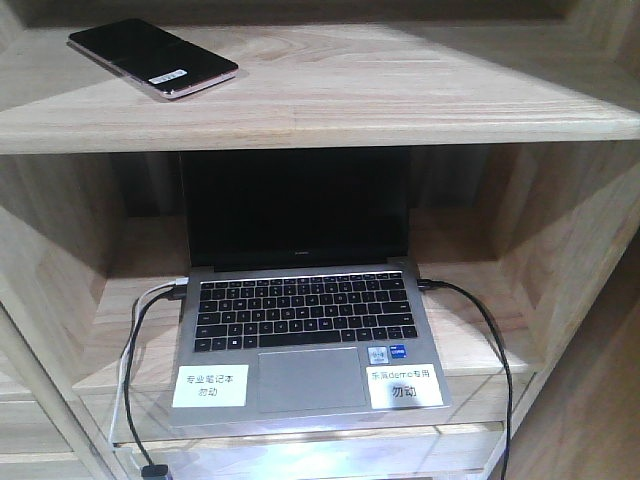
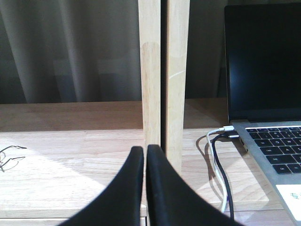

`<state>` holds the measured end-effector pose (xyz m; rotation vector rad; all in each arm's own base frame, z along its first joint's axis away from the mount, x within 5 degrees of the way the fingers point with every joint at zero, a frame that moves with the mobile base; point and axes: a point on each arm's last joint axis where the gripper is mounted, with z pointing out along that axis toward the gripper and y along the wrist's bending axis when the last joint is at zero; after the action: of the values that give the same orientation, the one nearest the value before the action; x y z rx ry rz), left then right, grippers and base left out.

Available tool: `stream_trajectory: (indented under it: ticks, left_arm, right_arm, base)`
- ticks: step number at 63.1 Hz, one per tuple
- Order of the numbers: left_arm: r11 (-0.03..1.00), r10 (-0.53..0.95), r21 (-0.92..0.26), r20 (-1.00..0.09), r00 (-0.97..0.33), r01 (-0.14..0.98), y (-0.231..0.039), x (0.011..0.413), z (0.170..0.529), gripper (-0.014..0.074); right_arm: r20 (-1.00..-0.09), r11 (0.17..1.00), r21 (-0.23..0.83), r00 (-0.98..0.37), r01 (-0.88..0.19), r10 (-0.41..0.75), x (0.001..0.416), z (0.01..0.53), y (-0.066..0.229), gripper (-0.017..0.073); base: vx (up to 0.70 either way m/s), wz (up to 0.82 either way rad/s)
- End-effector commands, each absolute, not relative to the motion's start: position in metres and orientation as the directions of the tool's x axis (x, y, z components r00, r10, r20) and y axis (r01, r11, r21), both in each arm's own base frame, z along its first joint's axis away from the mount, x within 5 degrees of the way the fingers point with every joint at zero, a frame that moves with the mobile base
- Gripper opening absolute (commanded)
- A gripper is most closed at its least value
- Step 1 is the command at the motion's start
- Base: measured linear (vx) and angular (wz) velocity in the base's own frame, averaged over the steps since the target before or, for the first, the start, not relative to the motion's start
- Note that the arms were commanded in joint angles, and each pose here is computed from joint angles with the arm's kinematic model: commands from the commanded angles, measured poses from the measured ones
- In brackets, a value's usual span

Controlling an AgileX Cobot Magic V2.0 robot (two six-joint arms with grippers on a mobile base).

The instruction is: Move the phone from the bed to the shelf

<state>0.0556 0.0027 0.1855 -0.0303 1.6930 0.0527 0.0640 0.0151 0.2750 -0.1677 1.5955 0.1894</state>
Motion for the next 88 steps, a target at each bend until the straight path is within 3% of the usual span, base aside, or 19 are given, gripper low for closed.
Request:
stream_trajectory:
  ticks: [1, 15, 27, 47, 88]
  left_arm:
    - [0.998, 0.006, 0.008, -0.999, -0.052, -0.055, 0.003, 0.056, 0.190, 0.0001]
    - [0.998, 0.006, 0.008, -0.999, -0.052, -0.055, 0.003, 0.056, 0.190, 0.0001]
    - [0.998, 0.006, 0.008, -0.999, -0.052, -0.055, 0.003, 0.056, 0.190, 0.0001]
    - [0.998, 0.006, 0.008, -0.999, -0.052, -0.055, 0.003, 0.056, 0.190, 0.0001]
    - [0.998, 0.006, 0.008, -0.999, -0.052, -0.055, 0.003, 0.056, 0.190, 0.0001]
  right_arm:
    - [-0.998, 0.987, 0.000, 0.056, -0.162, 0.010, 0.061, 0.275, 0.010, -0.0004]
    - [-1.000, 0.998, 0.000, -0.003, -0.057, 0.000, 0.058, 0.228, 0.003, -0.0004]
    - [-1.000, 1.000, 0.001, -0.009, -0.029, 0.001, 0.056, 0.194, 0.002, -0.0004]
    - [-0.998, 0.999, -0.040, -0.038, -0.032, -0.041, 0.056, 0.192, 0.002, -0.0004]
    - [-0.997, 0.999, -0.044, 0.066, -0.023, -0.043, 0.056, 0.201, 0.001, -0.0004]
  base:
    - [0.00, 0.00]
    - [0.00, 0.00]
    - [0.00, 0.00]
    - [0.00, 0.00]
    - [0.00, 0.00]
